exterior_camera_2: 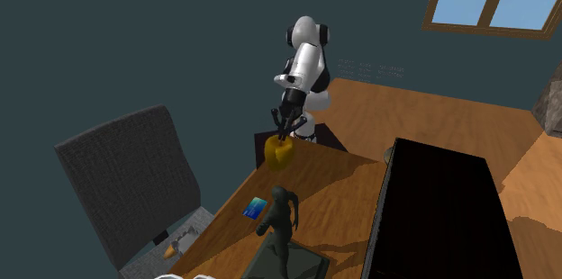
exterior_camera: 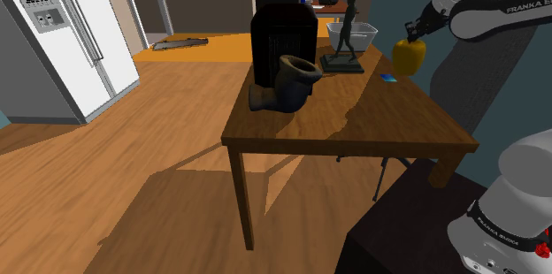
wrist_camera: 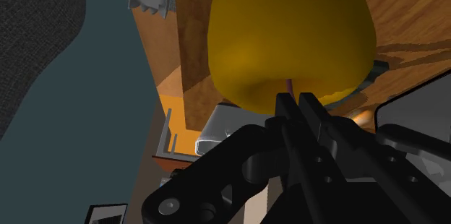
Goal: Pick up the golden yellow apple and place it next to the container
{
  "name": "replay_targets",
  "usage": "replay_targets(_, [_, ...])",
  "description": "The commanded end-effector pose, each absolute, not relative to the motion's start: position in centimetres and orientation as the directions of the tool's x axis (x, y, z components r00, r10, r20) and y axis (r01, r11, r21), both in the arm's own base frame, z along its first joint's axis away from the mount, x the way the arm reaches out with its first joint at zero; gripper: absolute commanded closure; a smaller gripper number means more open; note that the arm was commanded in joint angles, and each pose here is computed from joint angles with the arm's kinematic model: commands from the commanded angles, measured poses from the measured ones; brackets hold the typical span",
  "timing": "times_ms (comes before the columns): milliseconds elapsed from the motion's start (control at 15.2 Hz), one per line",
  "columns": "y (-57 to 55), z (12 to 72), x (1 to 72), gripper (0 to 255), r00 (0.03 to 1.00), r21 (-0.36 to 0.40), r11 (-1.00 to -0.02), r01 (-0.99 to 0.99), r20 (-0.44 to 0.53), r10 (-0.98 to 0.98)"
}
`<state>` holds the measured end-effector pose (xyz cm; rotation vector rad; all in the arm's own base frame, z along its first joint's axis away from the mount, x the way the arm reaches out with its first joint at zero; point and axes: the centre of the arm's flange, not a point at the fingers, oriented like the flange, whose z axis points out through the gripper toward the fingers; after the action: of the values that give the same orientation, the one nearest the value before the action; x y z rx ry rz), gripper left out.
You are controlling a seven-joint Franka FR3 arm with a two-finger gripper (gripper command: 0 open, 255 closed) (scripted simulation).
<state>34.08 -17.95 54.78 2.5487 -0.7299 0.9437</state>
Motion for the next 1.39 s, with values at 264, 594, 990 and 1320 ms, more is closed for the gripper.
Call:
replay_targets(264, [-17.9, 58.0, 34.1, 255, 0.650, 0.122, -0.816, -0.565, 0.675, -0.350])
replay_targets(594, [-17.9, 60.6, 34.1, 255, 0.650, 0.122, -0.816, -0.565, 0.675, -0.350])
replay_targets(990, [-17.9, 63.8, 34.1, 255, 0.650, 0.122, -0.816, -0.565, 0.675, -0.350])
replay_targets(1320, [-17.9, 66.4, 34.1, 255, 0.650, 0.122, -0.816, -0.565, 0.675, -0.350])
